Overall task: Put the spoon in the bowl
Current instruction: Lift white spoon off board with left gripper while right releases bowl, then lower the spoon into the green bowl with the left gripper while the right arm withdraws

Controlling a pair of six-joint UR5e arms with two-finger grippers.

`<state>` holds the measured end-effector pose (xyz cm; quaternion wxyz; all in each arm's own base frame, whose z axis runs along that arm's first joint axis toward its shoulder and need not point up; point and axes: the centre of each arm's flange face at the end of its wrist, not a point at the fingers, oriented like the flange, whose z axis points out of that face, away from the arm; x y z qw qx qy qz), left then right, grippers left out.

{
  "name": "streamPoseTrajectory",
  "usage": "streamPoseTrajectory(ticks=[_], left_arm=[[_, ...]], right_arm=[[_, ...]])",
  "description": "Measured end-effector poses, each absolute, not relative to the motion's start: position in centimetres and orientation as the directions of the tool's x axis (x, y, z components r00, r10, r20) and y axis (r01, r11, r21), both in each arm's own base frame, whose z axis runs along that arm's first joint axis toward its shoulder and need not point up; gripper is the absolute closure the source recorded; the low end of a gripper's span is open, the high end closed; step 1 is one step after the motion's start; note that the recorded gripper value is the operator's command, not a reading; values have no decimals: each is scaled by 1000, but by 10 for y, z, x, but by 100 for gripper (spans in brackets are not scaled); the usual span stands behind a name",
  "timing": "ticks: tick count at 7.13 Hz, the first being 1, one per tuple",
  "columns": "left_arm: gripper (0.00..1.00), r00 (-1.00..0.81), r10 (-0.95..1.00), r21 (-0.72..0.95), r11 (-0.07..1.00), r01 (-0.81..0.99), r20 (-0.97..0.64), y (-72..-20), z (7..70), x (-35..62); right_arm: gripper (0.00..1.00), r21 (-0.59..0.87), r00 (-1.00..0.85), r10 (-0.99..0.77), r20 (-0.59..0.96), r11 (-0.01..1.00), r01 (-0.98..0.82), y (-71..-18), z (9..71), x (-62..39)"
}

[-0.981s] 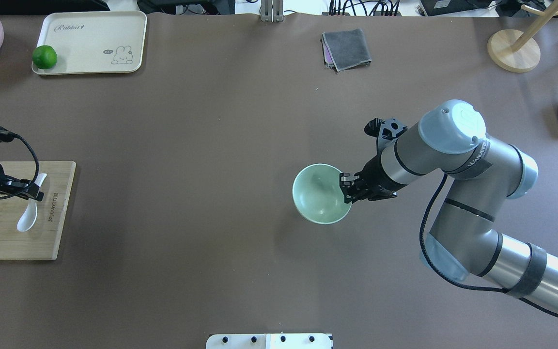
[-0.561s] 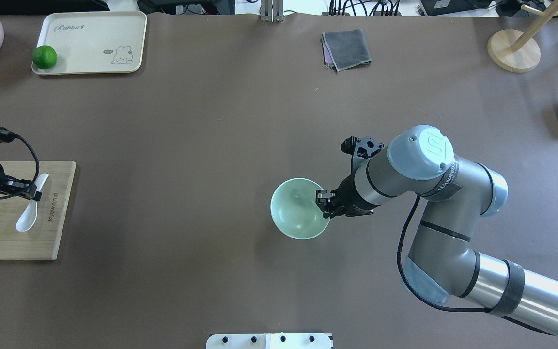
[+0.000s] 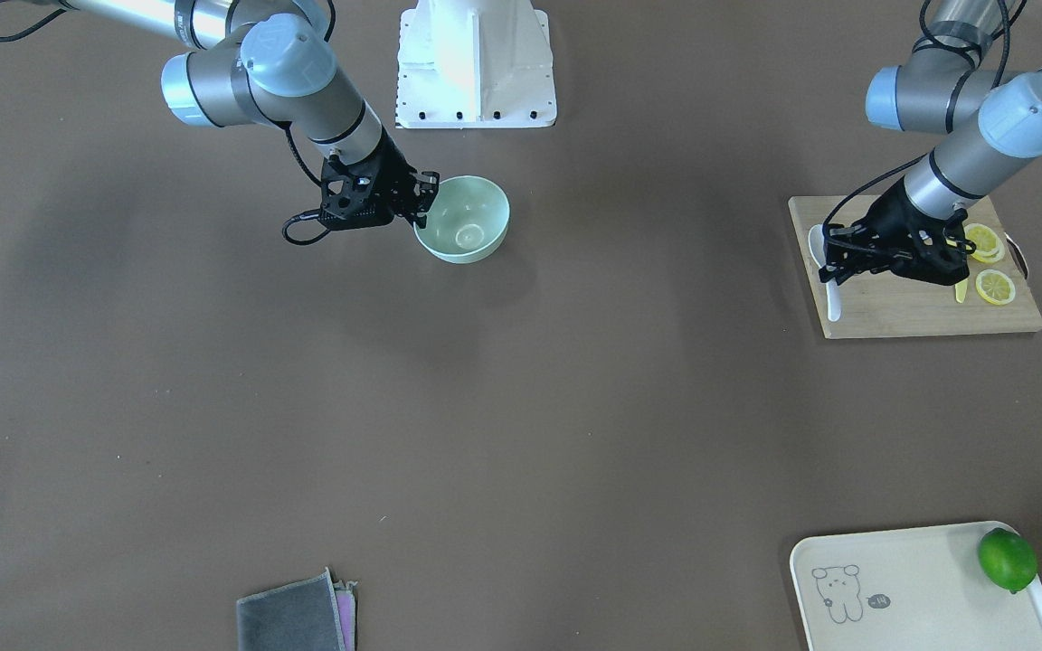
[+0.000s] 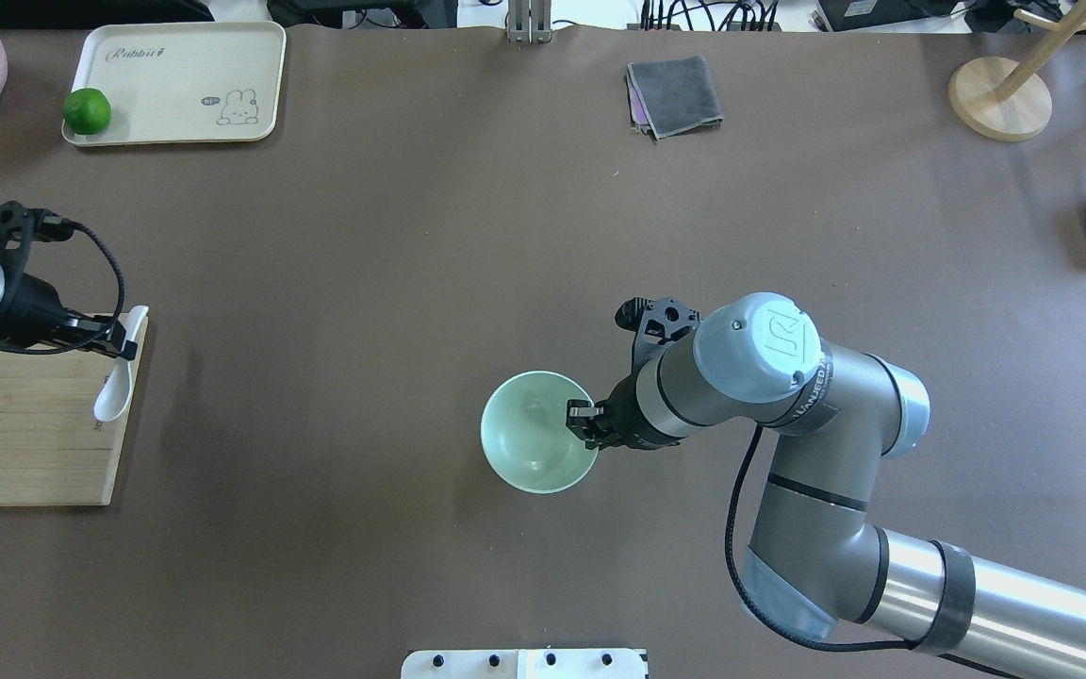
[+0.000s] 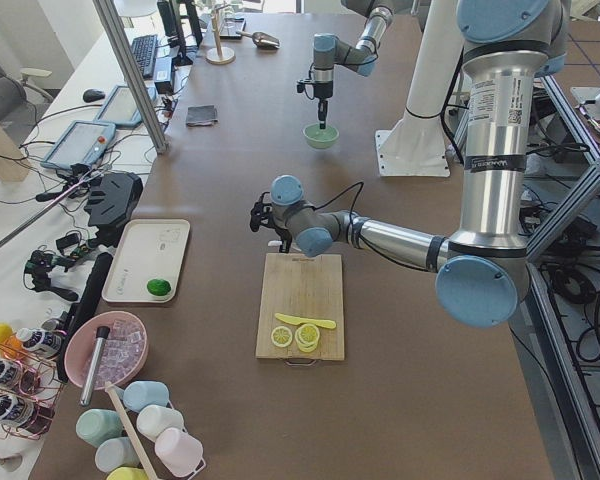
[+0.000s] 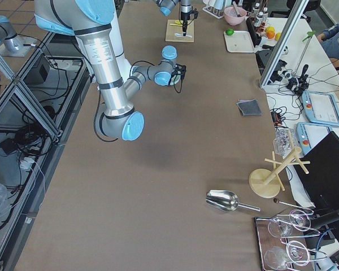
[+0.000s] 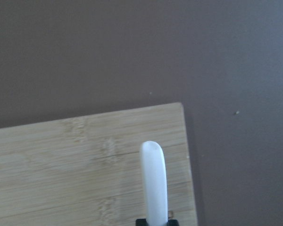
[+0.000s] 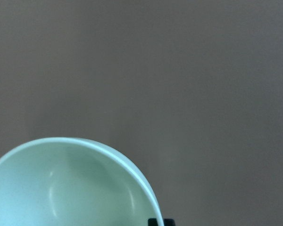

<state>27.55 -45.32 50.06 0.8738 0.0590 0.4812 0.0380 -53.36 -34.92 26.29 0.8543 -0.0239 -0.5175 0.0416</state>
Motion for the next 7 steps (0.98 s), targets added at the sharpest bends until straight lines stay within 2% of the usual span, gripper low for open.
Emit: streamPoseTrajectory(ticks=[1,3,5,7], left_arm=[[100,500,109,130,991,7,-859,-461,461,296],[100,447,39,55,998,23,-894,-470,371,355],[100,419,-16,3,999,46,-908,-461,307,404],[100,393,-65,-45,997,60,-917,-432,256,447]], right_arm=[[0,-72,460,88,883,996,-53,-345,257,-542],[0,-71,445,102,890,994,-87,-350,248,-539],[0,-116,427,152,891,987,-110,-395,254,-492],[0,-129,454,155,877,988,-88,-447,305,-415]])
